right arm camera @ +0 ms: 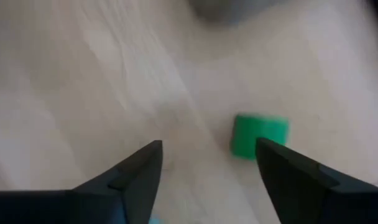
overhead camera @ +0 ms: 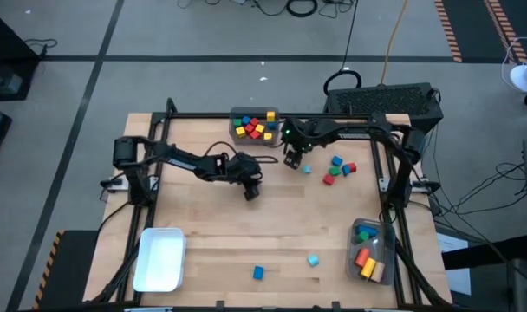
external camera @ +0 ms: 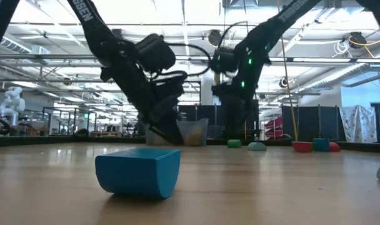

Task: Sort blocks by size
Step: Put the green half circle block into the white bin

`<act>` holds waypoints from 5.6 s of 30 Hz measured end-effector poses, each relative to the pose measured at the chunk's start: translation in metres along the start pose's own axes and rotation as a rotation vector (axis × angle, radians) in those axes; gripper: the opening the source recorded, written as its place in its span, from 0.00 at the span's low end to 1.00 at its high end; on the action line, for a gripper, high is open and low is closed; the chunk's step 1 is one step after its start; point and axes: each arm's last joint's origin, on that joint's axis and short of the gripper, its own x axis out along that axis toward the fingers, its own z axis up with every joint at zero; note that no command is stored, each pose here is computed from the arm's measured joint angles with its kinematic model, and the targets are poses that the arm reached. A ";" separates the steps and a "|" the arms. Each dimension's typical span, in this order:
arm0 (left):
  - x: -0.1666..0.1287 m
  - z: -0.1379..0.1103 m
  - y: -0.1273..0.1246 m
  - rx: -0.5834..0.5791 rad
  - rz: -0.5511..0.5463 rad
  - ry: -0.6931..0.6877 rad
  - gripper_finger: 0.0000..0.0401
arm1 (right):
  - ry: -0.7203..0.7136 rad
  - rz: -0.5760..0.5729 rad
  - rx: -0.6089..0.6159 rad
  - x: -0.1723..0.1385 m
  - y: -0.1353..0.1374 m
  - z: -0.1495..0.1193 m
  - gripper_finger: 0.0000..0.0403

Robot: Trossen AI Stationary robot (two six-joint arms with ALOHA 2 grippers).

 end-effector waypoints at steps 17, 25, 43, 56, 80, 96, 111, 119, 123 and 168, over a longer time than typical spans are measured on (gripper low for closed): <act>-0.016 0.014 0.003 0.056 0.015 -0.071 0.47 | -0.026 -0.053 -0.056 0.007 -0.028 0.004 0.64; -0.016 0.011 0.003 0.054 0.020 -0.039 0.47 | 0.059 -0.059 -0.009 0.038 -0.036 -0.004 0.64; -0.016 0.010 0.003 0.027 0.022 -0.039 0.47 | 0.141 -0.024 0.050 0.028 -0.027 -0.013 0.30; -0.019 0.020 -0.020 0.214 0.013 -0.180 0.47 | -0.085 0.390 -0.009 -0.030 0.018 0.005 0.19; -0.028 0.006 -0.044 0.280 0.069 -0.089 0.47 | -0.200 0.306 -0.410 -0.030 0.102 -0.019 0.39; -0.028 0.004 -0.047 0.255 0.061 -0.074 0.47 | -0.227 0.264 -0.473 0.013 0.115 -0.016 0.69; -0.029 0.003 -0.048 0.249 0.054 -0.072 0.47 | -0.173 0.295 -0.468 0.037 0.117 -0.021 0.43; -0.018 -0.006 -0.052 0.328 -0.009 -0.025 0.47 | -0.176 0.333 -0.450 0.036 0.118 -0.021 0.28; -0.015 -0.010 -0.057 0.417 -0.023 -0.014 0.47 | -0.173 0.450 -0.454 0.032 0.121 -0.021 0.28; -0.032 -0.008 -0.111 0.925 0.138 -0.235 0.39 | -0.287 0.974 -0.340 0.017 0.120 -0.001 0.29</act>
